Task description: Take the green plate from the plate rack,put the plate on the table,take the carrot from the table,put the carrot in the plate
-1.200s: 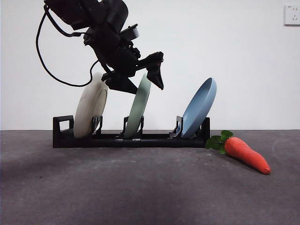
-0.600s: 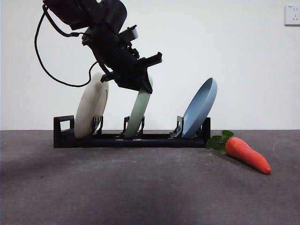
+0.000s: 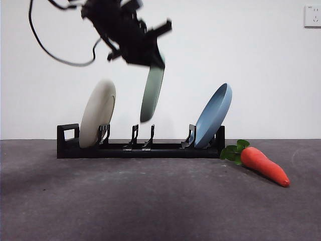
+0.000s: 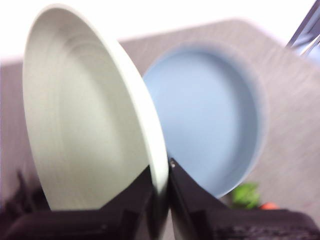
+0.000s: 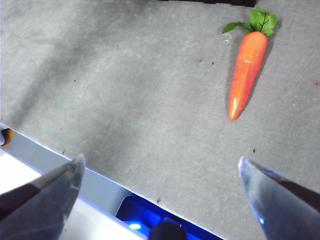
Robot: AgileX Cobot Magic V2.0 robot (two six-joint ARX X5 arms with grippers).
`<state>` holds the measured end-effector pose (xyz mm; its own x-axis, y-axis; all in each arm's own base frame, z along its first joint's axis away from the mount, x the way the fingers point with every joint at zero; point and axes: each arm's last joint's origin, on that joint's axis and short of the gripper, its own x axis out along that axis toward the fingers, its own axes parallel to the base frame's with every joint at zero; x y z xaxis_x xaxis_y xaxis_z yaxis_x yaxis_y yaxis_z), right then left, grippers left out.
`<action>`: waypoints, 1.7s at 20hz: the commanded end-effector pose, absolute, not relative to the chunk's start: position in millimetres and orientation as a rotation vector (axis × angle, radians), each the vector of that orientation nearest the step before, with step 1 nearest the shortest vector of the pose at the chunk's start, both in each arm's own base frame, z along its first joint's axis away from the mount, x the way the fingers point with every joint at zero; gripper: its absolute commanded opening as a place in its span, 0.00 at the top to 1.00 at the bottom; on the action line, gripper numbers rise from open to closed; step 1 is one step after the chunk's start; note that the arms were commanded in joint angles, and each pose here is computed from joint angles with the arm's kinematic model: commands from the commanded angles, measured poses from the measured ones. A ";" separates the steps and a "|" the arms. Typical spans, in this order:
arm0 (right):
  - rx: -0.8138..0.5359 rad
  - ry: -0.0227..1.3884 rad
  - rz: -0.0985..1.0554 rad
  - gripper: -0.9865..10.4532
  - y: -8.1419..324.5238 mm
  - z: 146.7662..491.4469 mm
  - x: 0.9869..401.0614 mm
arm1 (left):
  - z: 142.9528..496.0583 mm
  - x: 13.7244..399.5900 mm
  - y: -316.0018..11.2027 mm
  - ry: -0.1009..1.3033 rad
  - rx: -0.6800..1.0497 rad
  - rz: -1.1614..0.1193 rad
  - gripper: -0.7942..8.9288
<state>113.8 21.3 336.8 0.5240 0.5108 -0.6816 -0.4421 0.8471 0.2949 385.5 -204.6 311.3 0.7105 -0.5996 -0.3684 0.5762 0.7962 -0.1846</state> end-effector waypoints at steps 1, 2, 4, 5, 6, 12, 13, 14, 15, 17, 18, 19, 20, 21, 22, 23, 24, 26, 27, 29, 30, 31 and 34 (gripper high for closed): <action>0.093 0.840 0.570 0.39 21.5 337.5 113.9 | 332.7 372.9 -204.2 0.383 -0.067 -0.714 0.93; 0.093 0.840 0.570 0.39 21.5 337.5 113.9 | 342.9 364.0 -203.4 0.377 -0.064 -0.728 0.93; 0.093 0.840 0.571 0.39 21.5 337.5 113.9 | 363.8 339.5 -201.8 0.370 0.009 -0.759 0.92; 0.093 0.840 0.571 0.39 21.5 337.5 113.9 | 375.3 322.1 -201.3 0.367 0.081 -0.753 0.92; 0.093 0.840 0.571 0.39 21.5 337.5 113.9 | 383.5 307.1 -201.5 0.365 0.151 -0.741 0.92; 0.094 0.840 0.570 0.39 21.5 337.5 113.9 | 409.6 216.0 -203.7 0.435 0.550 -0.636 0.92; 0.093 0.840 0.570 0.39 21.5 337.5 113.9 | 405.2 205.6 -207.5 0.475 0.621 -0.635 0.92; 0.093 0.839 0.570 0.39 21.5 337.5 113.9 | 400.9 198.1 -210.5 0.508 0.675 -0.635 0.92; 0.093 0.840 0.570 0.39 21.5 337.5 113.9 | 394.6 191.3 -214.4 0.536 0.719 -0.635 0.92; 0.093 0.839 0.571 0.39 21.5 337.5 113.9 | 374.7 178.3 -226.9 0.559 0.799 -0.636 0.92; 0.093 0.839 0.571 0.39 21.5 337.5 113.9 | 363.1 174.2 -231.7 0.566 0.838 -0.618 0.92; 0.093 0.839 0.571 0.39 21.5 337.6 113.9 | 346.9 170.4 -236.1 0.571 0.886 -0.594 0.92; 0.093 0.839 0.571 0.39 21.5 337.6 113.9 | 331.6 167.1 -239.6 0.577 0.924 -0.590 0.92; 0.093 0.839 0.571 0.39 21.5 337.6 113.9 | 311.3 163.6 -244.1 0.584 0.964 -0.599 0.92; 0.093 0.839 0.571 0.39 21.5 337.6 113.9 | 294.7 160.7 -247.0 0.586 0.994 -0.598 0.92; 0.094 0.840 0.571 0.39 21.5 337.5 113.9 | 274.8 157.4 -250.2 0.587 1.037 -0.603 0.92; 0.094 0.840 0.571 0.39 21.5 337.5 113.9 | 257.5 154.8 -253.2 0.587 1.068 -0.612 0.92; 0.094 0.839 0.571 0.39 21.5 337.6 113.9 | 227.9 151.2 -259.1 0.574 1.116 -0.615 0.92; 0.094 0.839 0.571 0.39 21.5 337.6 113.9 | 216.5 150.4 -262.0 0.574 1.142 -0.615 0.92; 0.094 0.840 0.571 0.39 21.5 337.5 113.9 | 194.8 152.7 -268.6 0.603 1.200 -0.590 0.92; 0.095 0.840 0.570 0.39 21.5 337.5 113.9 | 186.1 153.8 -272.4 0.612 1.217 -0.588 0.92; 0.096 0.840 0.570 0.39 21.5 337.5 113.9 | 178.3 155.2 -276.3 0.616 1.224 -0.586 0.92; 0.096 0.840 0.570 0.39 21.5 337.5 113.9 | 158.7 155.7 -284.7 0.629 1.256 -0.580 0.92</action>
